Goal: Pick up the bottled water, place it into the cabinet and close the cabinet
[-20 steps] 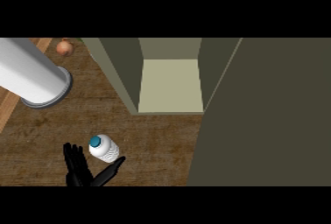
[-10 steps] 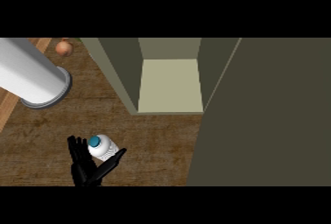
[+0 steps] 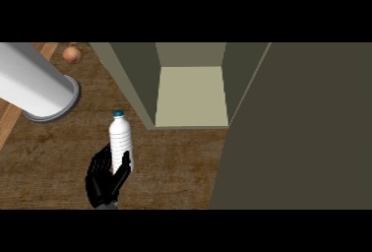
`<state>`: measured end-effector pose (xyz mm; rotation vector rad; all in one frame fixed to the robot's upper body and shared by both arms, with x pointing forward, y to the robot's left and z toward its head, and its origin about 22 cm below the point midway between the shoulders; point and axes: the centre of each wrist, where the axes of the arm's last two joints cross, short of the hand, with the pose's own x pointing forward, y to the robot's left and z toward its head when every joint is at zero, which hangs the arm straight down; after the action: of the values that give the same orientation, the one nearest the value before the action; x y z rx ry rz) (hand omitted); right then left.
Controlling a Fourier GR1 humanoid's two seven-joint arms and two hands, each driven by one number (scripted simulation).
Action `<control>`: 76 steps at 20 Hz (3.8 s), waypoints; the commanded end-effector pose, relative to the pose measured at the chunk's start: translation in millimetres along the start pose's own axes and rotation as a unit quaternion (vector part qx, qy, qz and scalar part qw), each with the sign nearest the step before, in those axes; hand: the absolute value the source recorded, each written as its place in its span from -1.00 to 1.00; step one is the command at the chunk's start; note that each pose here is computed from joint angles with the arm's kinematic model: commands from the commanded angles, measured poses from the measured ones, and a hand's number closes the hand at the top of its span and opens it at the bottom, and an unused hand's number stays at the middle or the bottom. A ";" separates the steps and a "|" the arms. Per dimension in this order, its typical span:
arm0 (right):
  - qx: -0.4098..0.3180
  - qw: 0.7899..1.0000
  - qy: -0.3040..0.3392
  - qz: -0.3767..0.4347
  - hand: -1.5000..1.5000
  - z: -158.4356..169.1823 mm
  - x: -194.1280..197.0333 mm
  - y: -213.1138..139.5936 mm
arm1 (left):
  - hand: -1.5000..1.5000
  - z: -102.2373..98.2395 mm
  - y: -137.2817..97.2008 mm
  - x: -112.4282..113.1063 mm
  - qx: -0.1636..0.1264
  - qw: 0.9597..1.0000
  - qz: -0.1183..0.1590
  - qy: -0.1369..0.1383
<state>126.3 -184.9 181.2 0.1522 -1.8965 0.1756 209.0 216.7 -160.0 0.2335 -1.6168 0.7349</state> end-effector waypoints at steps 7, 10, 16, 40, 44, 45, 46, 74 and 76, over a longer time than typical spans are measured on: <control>-0.014 0.999 -0.031 0.000 -1.00 19.5 23.0 -13.6 | 1.00 -13.0 -30.7 2.3 -0.034 0.993 -0.078 -0.076; -0.023 0.999 -0.022 0.009 -1.00 18.7 22.1 -21.1 | 1.00 -20.8 -52.9 5.9 -0.048 0.994 -0.063 -0.079; -0.020 0.999 -0.021 0.020 -1.00 11.4 5.1 -20.6 | 1.00 -51.0 -50.3 19.2 -0.325 0.945 -0.041 -0.016; -0.071 0.996 -0.032 0.040 -1.00 29.3 1.2 -100.7 | 1.00 -48.3 -240.8 91.0 -0.404 0.914 0.033 0.022; -0.071 0.996 -0.034 0.033 -1.00 33.2 -7.6 -118.9 | 1.00 -48.0 -261.4 99.9 -0.406 0.914 0.023 0.014; -0.075 0.996 -0.044 0.027 -1.00 24.5 -10.7 -122.3 | 1.00 -42.9 -261.8 95.9 -0.401 0.916 0.021 0.015; -0.073 0.996 -0.036 0.031 -1.00 34.4 -11.3 -126.9 | 1.00 -47.5 -257.8 90.7 -0.400 0.916 0.014 0.012; -0.039 0.998 -0.056 0.009 -1.00 32.3 -4.6 -170.9 | 1.00 -98.7 -267.0 91.0 -0.255 0.956 -0.147 0.006; -0.044 0.998 -0.049 0.005 -1.00 30.1 -4.0 -179.6 | 1.00 -99.6 -265.7 90.5 -0.265 0.955 -0.136 0.006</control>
<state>132.4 -359.5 177.3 0.0891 -1.9976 0.1035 414.2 87.0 13.7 0.0572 -1.6739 0.0719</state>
